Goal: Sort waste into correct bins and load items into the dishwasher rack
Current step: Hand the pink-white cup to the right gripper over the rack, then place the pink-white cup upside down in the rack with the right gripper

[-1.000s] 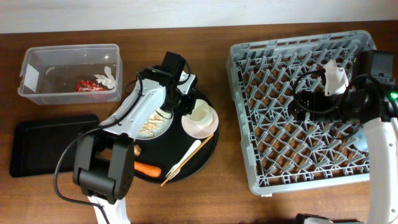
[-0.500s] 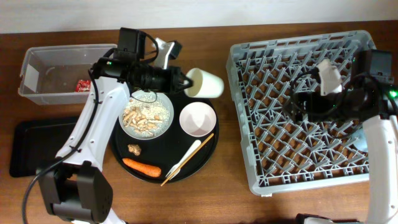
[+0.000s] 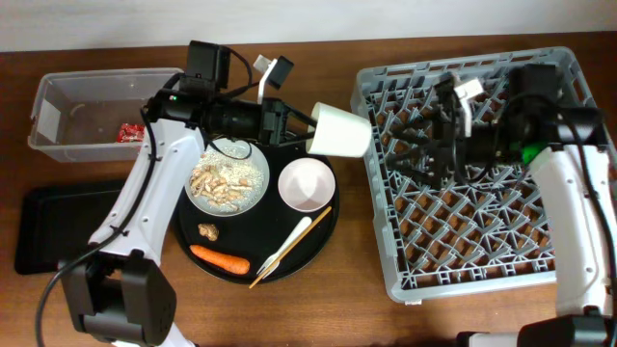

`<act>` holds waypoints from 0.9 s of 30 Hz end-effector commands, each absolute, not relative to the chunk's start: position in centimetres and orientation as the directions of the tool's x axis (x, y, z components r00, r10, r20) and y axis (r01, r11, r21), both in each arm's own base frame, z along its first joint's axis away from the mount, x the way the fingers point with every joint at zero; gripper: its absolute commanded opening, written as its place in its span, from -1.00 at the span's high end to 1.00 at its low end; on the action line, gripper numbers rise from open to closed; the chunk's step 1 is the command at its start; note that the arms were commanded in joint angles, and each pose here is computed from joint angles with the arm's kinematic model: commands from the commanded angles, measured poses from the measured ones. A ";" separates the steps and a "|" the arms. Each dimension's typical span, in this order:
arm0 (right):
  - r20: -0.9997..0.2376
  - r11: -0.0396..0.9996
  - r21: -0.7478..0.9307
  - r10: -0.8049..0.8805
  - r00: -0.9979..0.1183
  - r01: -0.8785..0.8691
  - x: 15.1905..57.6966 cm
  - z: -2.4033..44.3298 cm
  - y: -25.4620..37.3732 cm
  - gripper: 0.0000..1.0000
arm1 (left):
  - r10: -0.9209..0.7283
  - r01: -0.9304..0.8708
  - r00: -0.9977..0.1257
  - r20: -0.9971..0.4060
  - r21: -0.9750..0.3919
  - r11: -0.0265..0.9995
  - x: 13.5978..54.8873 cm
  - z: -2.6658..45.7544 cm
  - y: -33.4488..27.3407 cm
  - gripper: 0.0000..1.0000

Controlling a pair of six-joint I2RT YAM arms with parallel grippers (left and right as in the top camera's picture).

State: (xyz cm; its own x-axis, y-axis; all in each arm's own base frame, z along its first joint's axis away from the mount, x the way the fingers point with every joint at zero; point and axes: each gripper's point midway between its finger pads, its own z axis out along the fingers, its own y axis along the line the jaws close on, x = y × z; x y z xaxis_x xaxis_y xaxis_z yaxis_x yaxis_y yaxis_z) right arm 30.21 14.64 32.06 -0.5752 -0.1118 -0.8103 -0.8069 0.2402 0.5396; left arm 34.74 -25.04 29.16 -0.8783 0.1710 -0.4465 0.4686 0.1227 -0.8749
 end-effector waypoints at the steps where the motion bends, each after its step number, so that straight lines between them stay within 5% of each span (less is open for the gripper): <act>1: -0.859 0.121 0.492 -0.093 -0.503 -0.862 29.3 33.7 16.7 -0.98 | 0.216 0.469 -0.867 -0.449 -0.881 0.053 33.2 30.2 -26.7 1.00; 27: -0.873 0.092 0.418 -0.234 -0.427 -0.904 28.3 32.0 20.2 -0.60 | 0.245 0.459 -0.866 -0.436 -0.888 0.040 32.2 30.2 -27.9 0.99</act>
State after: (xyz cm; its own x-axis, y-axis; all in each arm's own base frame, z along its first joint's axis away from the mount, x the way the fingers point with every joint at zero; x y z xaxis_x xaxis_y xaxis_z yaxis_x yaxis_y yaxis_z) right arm 28.54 19.48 31.37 -0.4566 -0.2446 -0.8554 -0.8897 0.1338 0.4366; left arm 31.95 -27.88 29.96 -0.8681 0.2502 -0.4287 0.4501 0.0327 -0.8924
